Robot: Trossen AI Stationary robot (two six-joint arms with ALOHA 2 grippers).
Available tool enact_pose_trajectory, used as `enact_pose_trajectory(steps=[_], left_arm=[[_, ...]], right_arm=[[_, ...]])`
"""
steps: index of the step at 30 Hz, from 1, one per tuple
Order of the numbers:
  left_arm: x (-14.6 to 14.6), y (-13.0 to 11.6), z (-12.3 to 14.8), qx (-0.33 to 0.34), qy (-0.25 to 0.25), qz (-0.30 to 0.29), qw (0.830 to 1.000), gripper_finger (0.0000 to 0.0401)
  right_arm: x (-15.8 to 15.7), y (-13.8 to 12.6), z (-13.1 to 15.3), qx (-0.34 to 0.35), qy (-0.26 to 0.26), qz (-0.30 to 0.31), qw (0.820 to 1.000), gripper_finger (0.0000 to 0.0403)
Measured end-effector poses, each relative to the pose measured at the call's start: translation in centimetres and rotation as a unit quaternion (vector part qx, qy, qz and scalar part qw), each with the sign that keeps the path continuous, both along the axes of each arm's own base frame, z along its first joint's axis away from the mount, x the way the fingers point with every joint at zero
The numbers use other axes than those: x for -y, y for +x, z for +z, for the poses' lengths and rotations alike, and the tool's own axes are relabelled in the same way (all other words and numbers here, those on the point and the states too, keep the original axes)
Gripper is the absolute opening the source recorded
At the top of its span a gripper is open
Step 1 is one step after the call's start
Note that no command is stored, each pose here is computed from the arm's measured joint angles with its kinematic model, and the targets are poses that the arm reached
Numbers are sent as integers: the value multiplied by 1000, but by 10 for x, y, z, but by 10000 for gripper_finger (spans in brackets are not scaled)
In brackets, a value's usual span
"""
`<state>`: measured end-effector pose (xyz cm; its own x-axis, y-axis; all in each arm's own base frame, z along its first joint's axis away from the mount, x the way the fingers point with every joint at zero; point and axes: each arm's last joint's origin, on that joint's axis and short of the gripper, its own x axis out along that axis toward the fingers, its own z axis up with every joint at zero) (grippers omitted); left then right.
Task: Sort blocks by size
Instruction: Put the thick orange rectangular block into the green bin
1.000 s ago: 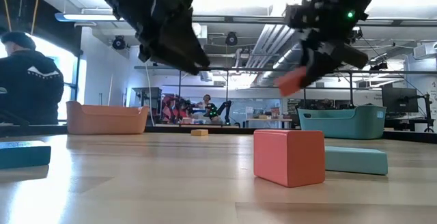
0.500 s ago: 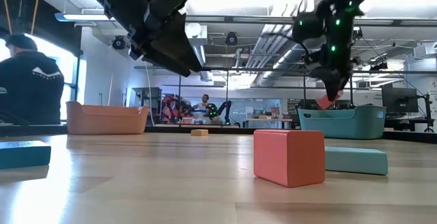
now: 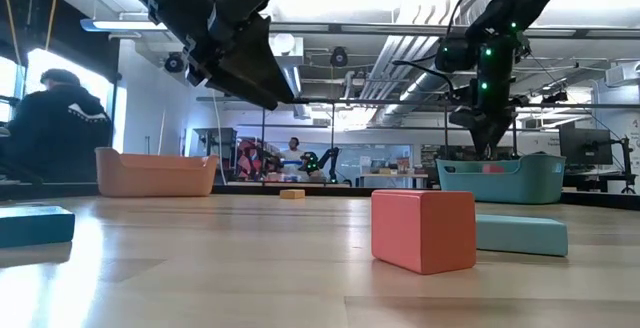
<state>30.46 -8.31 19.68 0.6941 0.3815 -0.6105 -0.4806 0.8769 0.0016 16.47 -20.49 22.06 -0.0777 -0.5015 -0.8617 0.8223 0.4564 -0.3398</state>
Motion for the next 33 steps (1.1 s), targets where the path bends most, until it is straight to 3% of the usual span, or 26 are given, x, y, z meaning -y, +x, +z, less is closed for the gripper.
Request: enact_pose_trajectory(steps=[4,9,18,23,28,33], left_arm=[[0,0,0,2,-4,4,1000,188],[0,0,0,3,-4,4,1000,188],[0,0,0,3,-5,3,1000,188],[0,0,0,3,-5,3,1000,188],[1,0,0,4,-5,2,1000,188],[1,0,0,4,-5,2,1000,188]], right_arm=[[-3,1,-1,-6,12,16,1000,198],[-8,-1,-4,26,76,31,996,198],[-10,-4,-9,22,112,13,993,199],[2,-6,-27,23,156,7,988,189],[18,5,-30,-33,27,-6,999,155],[8,25,-12,10,-36,53,998,119]])
